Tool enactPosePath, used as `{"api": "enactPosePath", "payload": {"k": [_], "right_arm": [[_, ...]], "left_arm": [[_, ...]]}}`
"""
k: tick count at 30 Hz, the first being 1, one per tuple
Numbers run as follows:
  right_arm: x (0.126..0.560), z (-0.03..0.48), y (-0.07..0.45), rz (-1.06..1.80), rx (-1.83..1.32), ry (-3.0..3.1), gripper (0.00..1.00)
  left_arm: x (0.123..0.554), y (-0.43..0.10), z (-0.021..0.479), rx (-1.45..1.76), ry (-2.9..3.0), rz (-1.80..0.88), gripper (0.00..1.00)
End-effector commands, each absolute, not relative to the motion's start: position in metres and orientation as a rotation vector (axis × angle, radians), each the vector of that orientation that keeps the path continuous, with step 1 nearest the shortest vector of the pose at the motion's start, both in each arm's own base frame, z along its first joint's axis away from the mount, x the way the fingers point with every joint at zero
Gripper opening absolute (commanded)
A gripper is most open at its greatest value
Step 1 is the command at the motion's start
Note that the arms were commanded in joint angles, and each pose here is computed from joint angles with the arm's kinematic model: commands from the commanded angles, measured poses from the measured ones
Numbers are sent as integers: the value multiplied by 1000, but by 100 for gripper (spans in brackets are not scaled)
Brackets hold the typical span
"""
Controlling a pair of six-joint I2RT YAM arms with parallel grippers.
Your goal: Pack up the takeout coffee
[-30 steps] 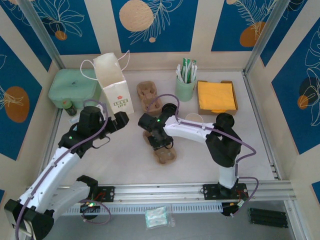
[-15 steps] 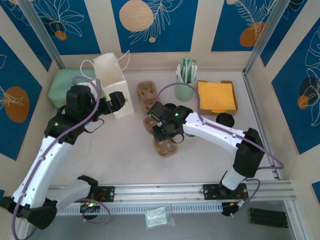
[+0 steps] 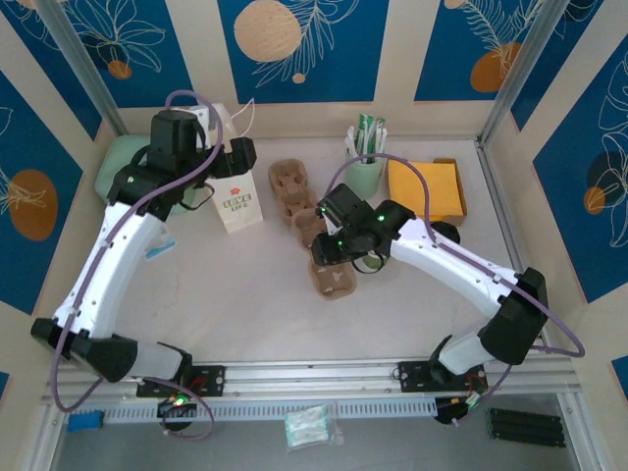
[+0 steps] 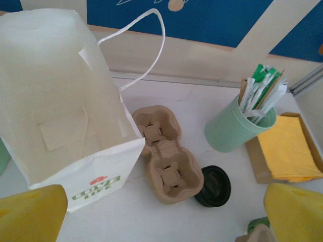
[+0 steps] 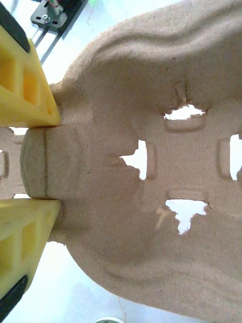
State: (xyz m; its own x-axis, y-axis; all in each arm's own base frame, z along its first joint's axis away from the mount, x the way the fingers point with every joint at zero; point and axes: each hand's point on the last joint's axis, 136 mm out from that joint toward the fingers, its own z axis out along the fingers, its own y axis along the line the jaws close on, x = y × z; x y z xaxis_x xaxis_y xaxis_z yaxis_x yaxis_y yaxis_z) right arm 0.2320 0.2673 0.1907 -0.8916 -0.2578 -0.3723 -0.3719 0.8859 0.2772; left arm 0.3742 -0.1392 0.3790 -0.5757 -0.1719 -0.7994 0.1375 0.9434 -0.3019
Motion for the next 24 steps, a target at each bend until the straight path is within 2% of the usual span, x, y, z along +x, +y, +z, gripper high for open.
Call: {"api": "enactPosePath", "payload": {"k": [1, 8, 12, 20, 24], "right_arm": [[225, 194, 264, 564, -497, 2720, 36], [227, 192, 258, 600, -475, 2719, 36], [226, 191, 259, 608, -475, 2719, 36], [229, 188, 261, 622, -479, 2724, 37], [230, 187, 265, 631, -484, 2728, 36]], "left_arm": [[388, -132, 380, 16, 2156, -328, 99], [422, -133, 377, 24, 2186, -273, 100], [434, -115, 379, -6, 2201, -163, 99], [429, -64, 375, -125, 2222, -67, 99], [423, -57, 369, -131, 2229, -96, 100]]}}
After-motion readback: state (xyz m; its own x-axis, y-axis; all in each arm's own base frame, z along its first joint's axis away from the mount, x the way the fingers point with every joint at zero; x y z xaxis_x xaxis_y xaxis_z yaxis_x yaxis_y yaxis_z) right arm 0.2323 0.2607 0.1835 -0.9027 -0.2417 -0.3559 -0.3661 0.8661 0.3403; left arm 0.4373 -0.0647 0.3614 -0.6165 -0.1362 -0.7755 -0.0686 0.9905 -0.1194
